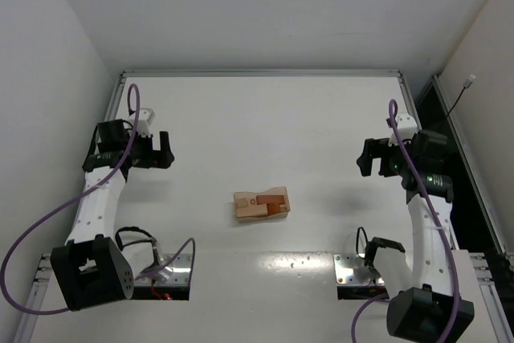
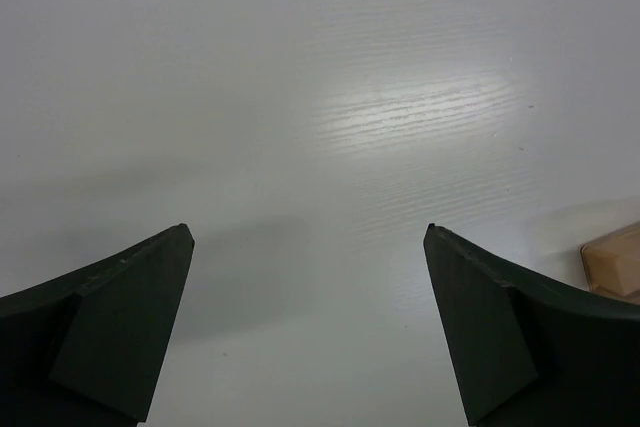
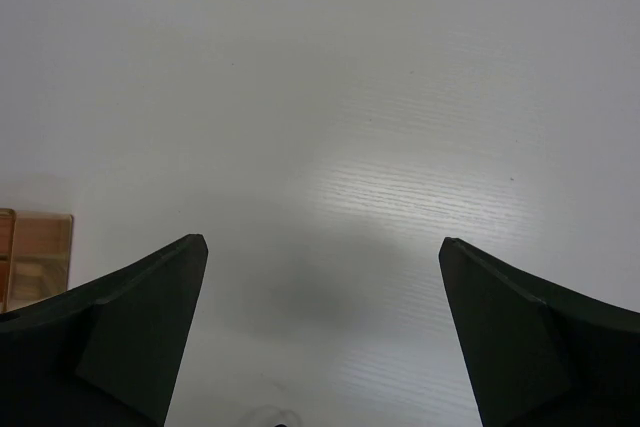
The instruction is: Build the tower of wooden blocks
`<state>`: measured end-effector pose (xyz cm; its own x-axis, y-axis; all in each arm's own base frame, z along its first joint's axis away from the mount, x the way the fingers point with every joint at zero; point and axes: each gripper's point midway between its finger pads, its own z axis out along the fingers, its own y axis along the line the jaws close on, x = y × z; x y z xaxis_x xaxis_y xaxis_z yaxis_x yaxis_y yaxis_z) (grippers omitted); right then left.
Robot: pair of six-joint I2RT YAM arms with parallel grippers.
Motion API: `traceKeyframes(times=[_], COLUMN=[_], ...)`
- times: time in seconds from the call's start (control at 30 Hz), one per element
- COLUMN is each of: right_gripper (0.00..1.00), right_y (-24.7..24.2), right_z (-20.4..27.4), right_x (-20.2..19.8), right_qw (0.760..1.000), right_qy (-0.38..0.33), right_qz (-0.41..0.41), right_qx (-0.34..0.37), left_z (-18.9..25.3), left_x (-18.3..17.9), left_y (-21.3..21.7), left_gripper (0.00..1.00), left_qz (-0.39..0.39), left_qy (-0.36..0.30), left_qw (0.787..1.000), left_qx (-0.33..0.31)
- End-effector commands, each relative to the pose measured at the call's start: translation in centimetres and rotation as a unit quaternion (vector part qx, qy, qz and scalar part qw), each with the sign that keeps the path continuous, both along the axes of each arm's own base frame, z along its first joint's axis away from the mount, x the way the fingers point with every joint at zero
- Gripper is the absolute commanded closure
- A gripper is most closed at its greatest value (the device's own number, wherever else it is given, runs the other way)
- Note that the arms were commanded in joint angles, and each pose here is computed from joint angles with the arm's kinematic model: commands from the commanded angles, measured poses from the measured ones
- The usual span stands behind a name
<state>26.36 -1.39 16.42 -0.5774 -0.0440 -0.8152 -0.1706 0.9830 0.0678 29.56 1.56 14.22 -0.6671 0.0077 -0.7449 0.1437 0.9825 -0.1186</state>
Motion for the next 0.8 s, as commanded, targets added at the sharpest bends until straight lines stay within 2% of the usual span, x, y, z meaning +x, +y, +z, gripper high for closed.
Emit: traceKeyframes(times=[0.0,0.53,0.6,0.67,0.73,0.77], right_gripper=[0.01,0.01,0.01,0.01,0.01,0.01], right_y=[0.3,0.3,0.2,0.2,0.2,0.2], right_z=[1.2,1.0,0.7,0.7,0.7,0.7], right_x=[0.7,0.8,0.9,0.9,0.9,0.9], right_qw=[1.000,1.000,1.000,1.000,1.000,1.000], right_qy=[-0.026,-0.021,-0.017,-0.017,-0.017,-0.017], right_qz=[0.008,0.008,0.008,0.008,0.008,0.008], right_qx=[0.007,0.008,0.009,0.009,0.009,0.009], left_z=[0.3,-0.3,0.2,1.2,1.9,2.7], left_x=[0.6,0.5,0.5,0.1,-0.1,-0.8], left_y=[-0.1,-0.6,-1.2,-3.8,-5.9,-8.4], left_gripper=[0.00,0.00,0.00,0.00,0.04,0.04], left_qz=[-0.014,-0.029,-0.052,-0.120,-0.168,-0.220], left_qy=[-0.013,0.003,-0.002,-0.010,-0.012,-0.013], left_qw=[1.000,0.999,0.998,0.993,0.986,0.975], left_qx=[-0.004,-0.015,-0.020,-0.006,0.008,0.019])
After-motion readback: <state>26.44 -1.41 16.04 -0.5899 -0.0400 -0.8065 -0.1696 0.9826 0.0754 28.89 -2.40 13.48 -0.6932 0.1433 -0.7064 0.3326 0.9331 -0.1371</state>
